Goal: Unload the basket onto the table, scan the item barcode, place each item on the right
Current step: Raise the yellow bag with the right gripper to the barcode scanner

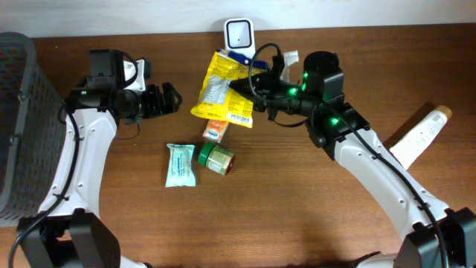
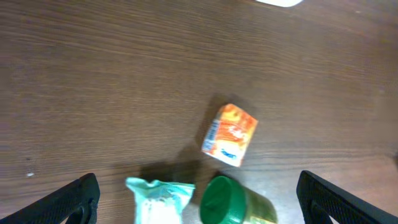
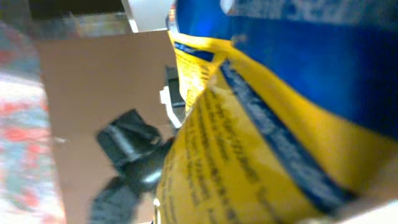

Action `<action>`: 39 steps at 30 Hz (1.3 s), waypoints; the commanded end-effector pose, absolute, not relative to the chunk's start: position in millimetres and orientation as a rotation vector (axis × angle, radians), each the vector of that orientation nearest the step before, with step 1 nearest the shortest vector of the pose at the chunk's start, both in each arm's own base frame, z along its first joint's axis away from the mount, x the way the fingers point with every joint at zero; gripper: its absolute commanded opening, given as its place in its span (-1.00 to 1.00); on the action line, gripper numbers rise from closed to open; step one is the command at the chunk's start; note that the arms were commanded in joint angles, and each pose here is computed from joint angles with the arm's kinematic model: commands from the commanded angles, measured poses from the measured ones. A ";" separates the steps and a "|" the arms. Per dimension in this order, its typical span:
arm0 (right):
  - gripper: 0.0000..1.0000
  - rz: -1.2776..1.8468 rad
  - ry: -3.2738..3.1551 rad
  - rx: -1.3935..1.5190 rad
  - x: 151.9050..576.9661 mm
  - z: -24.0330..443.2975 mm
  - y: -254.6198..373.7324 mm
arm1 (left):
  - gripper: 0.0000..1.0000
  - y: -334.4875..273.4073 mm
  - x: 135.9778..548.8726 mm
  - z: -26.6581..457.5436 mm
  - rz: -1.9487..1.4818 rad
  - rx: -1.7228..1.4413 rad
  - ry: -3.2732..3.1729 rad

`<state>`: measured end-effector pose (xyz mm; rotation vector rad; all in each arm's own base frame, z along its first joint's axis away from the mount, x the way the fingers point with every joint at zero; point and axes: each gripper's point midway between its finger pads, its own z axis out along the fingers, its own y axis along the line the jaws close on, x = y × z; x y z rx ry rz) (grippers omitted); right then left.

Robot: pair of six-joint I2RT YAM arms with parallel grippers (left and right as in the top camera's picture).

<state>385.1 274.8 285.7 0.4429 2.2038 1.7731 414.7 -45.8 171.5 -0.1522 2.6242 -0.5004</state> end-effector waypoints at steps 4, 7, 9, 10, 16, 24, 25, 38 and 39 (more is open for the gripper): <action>-0.92 0.794 1.982 0.094 446.3 269.5 225.5 | 0.98 -32.3 415.6 176.6 -0.389 -0.158 2.608; -0.92 0.495 1.838 0.019 475.3 273.5 215.6 | 0.98 -32.3 415.6 176.6 -0.389 -0.158 2.608; -0.92 0.427 1.748 -0.039 488.8 278.5 220.8 | 0.98 -32.3 415.6 176.6 -0.389 -0.158 2.608; -0.92 0.387 1.665 -0.089 499.6 282.8 226.7 | 0.98 -32.3 415.6 176.6 -0.389 -0.158 2.608; -0.92 0.258 1.362 -0.206 548.2 278.0 250.4 | 0.98 -32.3 415.6 176.6 -0.389 -0.158 2.608; -0.92 0.039 1.345 -0.405 619.2 255.6 295.5 | 0.98 -32.3 415.7 176.6 -0.389 -0.158 2.608; -0.92 -0.025 1.317 -0.464 620.5 257.5 299.7 | 0.98 -32.3 415.6 176.6 -0.389 -0.158 2.608; -0.92 0.110 1.097 -0.845 620.6 260.0 321.2 | 0.98 -32.3 415.6 176.6 -0.389 -0.158 2.608; -0.92 0.136 1.088 -0.850 622.1 263.2 318.4 | 0.98 -32.3 415.6 176.6 -0.389 -0.158 2.608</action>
